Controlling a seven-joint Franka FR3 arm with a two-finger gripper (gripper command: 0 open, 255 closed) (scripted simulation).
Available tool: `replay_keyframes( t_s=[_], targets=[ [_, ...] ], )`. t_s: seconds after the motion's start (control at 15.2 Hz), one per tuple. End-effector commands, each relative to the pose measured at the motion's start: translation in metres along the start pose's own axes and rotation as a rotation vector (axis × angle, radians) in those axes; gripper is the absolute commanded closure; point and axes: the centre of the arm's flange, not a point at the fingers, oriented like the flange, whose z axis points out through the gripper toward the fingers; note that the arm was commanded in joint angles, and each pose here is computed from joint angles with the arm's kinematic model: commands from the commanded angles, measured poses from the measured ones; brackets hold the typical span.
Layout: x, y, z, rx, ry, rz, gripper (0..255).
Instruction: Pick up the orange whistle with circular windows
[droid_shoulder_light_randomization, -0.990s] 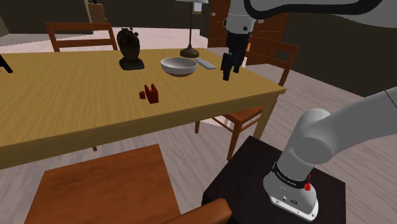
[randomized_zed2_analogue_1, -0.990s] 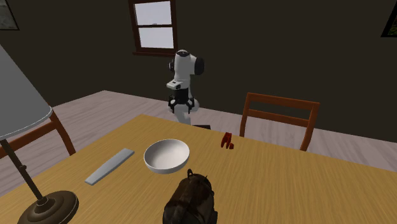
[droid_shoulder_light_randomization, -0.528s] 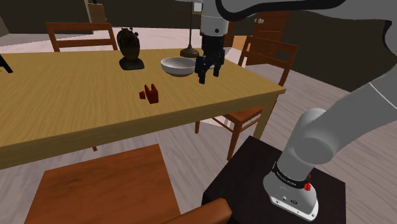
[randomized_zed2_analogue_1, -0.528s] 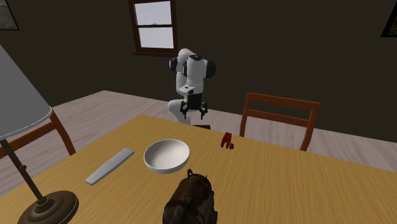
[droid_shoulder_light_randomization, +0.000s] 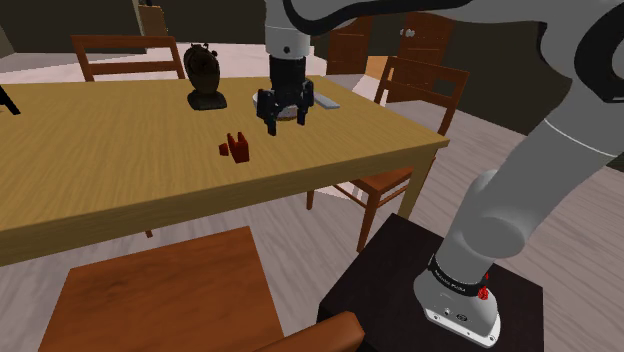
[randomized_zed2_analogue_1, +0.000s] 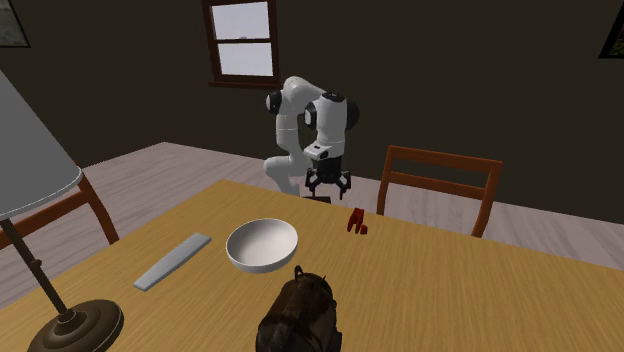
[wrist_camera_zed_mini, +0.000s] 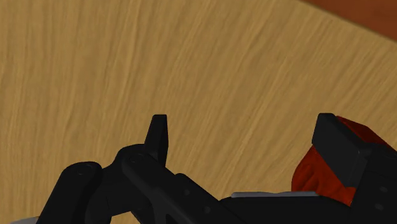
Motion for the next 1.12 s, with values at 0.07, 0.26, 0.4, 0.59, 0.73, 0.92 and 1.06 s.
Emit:
replay_keyframes(
  t_s=[0.07,0.26,0.4,0.59,0.73,0.92,1.06],
  targets=[
    [0.025,-0.030,0.004,0.010,0.000,0.030,0],
    [0.050,-0.059,0.006,0.020,0.000,0.058,0],
    [0.067,-0.077,0.007,0.026,-0.001,0.077,0],
    [0.085,-0.096,0.014,0.032,-0.001,0.096,0],
    [0.085,-0.096,0.024,0.032,-0.001,0.096,0],
    [0.084,-0.097,0.040,0.032,-0.001,0.096,0],
    [0.084,-0.097,0.049,0.032,-0.001,0.096,0]
  ],
)
